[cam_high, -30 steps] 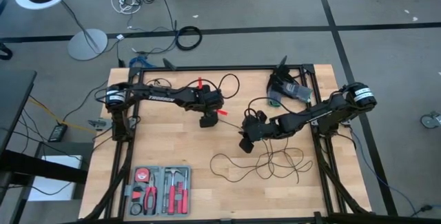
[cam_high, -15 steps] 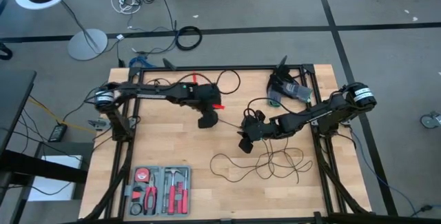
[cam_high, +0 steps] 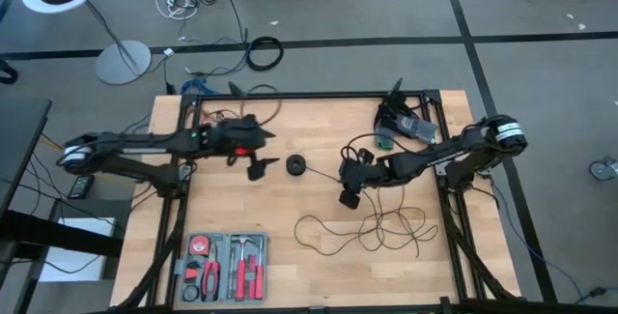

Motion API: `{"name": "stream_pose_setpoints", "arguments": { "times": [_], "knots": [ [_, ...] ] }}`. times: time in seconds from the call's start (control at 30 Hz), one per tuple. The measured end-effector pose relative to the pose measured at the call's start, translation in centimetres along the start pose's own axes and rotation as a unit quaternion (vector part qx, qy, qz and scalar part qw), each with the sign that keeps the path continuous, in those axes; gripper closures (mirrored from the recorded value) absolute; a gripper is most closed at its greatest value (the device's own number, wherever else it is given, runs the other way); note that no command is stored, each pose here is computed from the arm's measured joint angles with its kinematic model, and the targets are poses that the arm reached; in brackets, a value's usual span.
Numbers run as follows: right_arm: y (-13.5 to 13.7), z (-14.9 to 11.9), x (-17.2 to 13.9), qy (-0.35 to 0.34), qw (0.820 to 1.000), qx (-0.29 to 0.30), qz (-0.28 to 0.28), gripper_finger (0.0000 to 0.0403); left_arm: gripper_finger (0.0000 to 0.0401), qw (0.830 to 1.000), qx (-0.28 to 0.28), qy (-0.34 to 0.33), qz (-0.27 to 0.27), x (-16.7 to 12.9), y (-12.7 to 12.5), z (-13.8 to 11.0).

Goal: Coil cords
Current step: Return to Home Position

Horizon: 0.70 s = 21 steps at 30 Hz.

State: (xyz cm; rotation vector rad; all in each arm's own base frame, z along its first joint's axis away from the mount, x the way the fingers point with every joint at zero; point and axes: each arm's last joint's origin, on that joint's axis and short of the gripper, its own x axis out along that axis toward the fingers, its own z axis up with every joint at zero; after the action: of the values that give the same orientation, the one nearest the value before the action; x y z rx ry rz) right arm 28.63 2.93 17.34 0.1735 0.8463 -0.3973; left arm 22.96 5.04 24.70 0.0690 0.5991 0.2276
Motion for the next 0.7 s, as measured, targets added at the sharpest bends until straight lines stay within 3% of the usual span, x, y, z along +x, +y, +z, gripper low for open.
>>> {"name": "stream_pose_setpoints", "arguments": {
  "times": [0.33, 0.7],
  "knots": [
    [-2.5, 0.8, -3.5, -0.034, 0.998, -0.032, 0.039, 0.0284, 0.0038, 0.989, -0.054, -0.139, 0.002, -3.6, -0.5, -5.6],
    [-6.6, -5.7, -6.8, -0.158, 0.981, 0.069, 0.091, 0.0284, 0.0038, 0.964, -0.082, -0.246, -0.060, -4.6, -1.3, -9.2]
  ]
}}
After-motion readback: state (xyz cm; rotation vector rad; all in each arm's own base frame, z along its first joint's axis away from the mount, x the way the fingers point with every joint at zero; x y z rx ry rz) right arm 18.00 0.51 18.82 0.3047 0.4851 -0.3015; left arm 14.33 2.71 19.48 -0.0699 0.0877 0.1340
